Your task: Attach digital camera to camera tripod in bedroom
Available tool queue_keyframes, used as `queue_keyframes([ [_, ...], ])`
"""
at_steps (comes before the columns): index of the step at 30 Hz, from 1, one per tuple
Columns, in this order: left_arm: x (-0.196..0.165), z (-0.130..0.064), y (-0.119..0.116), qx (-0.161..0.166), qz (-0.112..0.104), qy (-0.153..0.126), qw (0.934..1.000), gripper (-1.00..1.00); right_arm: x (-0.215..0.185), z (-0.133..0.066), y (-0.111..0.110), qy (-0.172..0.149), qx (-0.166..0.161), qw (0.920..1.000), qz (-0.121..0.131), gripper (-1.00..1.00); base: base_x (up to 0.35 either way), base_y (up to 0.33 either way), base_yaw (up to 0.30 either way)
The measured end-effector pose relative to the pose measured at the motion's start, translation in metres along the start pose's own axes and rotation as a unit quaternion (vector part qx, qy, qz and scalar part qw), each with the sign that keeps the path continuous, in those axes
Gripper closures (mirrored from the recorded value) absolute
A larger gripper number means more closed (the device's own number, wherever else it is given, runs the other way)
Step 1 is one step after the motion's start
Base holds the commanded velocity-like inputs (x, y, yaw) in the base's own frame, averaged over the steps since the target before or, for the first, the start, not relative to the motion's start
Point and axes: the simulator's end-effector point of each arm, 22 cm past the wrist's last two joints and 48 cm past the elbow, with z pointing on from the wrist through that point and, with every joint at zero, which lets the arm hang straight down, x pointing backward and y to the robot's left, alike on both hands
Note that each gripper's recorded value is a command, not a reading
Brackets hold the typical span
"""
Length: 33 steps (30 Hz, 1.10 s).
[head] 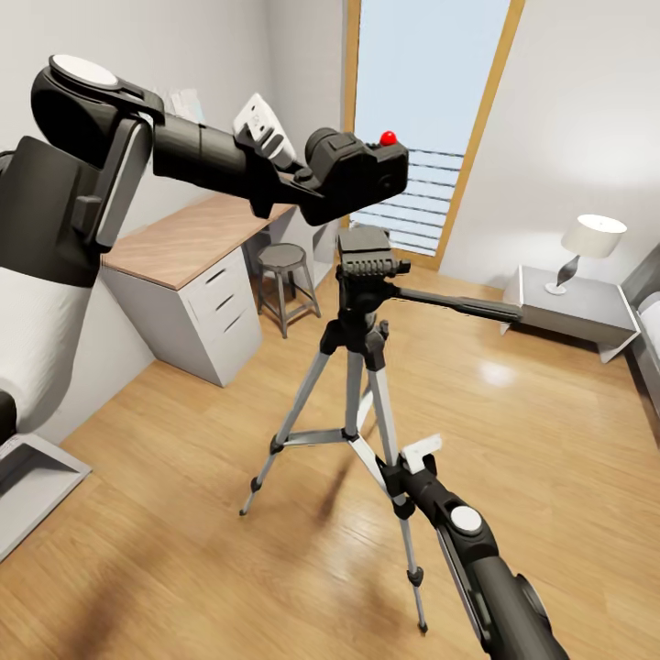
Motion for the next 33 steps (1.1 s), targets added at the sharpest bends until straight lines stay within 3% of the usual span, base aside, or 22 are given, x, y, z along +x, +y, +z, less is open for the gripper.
queue_keyframes([
  [5,-0.008,-0.008,-0.007,0.016,-0.005,0.002,0.9999,1.00,-0.002,-0.001,-0.008,-0.001,0.013,0.9999,-0.004,1.00,0.000,0.000,0.000],
  [12,-0.001,0.006,-0.005,0.017,-0.030,-0.015,0.9993,1.00,0.003,-0.001,-0.008,0.003,0.013,0.9999,0.004,1.00,0.000,0.000,0.000],
  [24,-0.012,-0.005,0.011,-0.005,-0.039,-0.046,0.9982,1.00,0.004,-0.001,-0.009,0.004,0.015,0.9999,0.007,1.00,0.000,0.000,0.000],
  [33,-0.014,-0.007,0.011,-0.007,-0.036,-0.048,0.9982,1.00,0.005,-0.001,-0.009,0.004,0.015,0.9999,0.008,1.00,0.000,0.000,0.000],
])
